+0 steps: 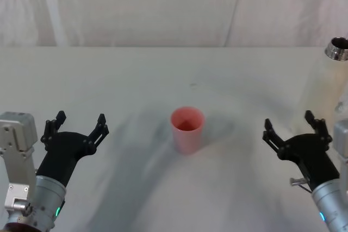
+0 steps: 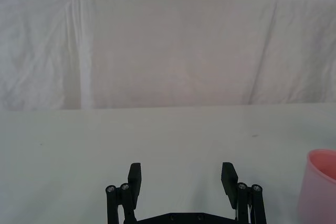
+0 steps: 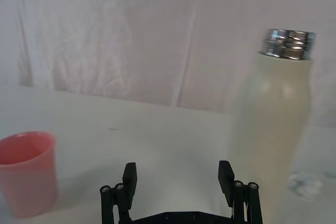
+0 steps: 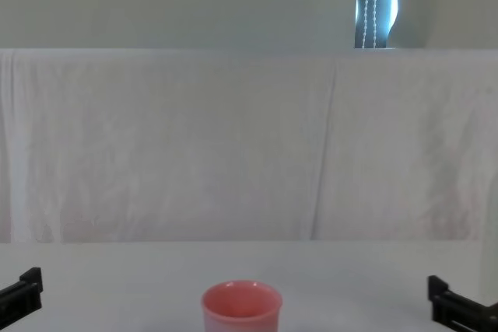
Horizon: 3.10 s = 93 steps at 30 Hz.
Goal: Grasp the thermos with one hand and pour water into the cup lid.
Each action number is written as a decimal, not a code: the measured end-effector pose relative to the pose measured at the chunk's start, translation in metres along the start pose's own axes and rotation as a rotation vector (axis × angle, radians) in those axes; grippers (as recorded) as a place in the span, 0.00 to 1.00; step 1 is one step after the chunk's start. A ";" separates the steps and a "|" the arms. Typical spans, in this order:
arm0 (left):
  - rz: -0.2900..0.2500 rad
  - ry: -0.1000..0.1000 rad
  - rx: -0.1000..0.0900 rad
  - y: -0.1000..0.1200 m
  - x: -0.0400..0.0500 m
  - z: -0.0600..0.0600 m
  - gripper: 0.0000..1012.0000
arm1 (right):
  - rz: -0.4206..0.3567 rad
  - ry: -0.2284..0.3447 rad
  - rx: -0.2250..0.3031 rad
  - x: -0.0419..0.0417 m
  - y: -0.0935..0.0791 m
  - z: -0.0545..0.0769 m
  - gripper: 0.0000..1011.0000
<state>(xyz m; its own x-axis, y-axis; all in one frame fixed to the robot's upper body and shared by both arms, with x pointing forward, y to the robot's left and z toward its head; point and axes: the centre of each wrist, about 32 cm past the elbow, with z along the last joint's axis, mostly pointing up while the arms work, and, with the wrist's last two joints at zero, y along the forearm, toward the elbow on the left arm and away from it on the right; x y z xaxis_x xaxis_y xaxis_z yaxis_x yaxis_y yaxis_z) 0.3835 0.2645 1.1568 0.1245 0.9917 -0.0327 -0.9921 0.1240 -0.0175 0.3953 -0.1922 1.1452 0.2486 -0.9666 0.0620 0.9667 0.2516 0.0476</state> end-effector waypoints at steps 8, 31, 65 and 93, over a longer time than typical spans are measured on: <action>0.000 0.000 0.000 0.000 0.0000 0.000 0.99 | -0.028 0.021 -0.008 0.0080 -0.007 0.001 0.99; 0.000 0.000 0.000 0.000 0.0000 0.000 0.99 | -0.080 0.040 -0.009 0.0279 -0.013 -0.004 0.99; 0.000 0.000 0.000 0.000 0.0000 0.000 0.99 | -0.143 0.053 0.030 0.0421 -0.001 -0.010 0.99; 0.000 0.000 0.000 0.000 0.0000 0.000 0.99 | -0.149 0.069 0.050 0.0514 0.022 -0.011 0.99</action>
<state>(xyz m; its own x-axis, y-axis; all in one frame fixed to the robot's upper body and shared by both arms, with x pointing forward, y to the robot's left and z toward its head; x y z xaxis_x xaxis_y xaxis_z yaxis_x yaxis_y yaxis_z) 0.3835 0.2645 1.1568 0.1244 0.9917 -0.0327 -0.9921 0.1239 -0.0175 0.4295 -0.2370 1.1382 0.1081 -0.9940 -0.0184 0.9893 0.1057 0.1003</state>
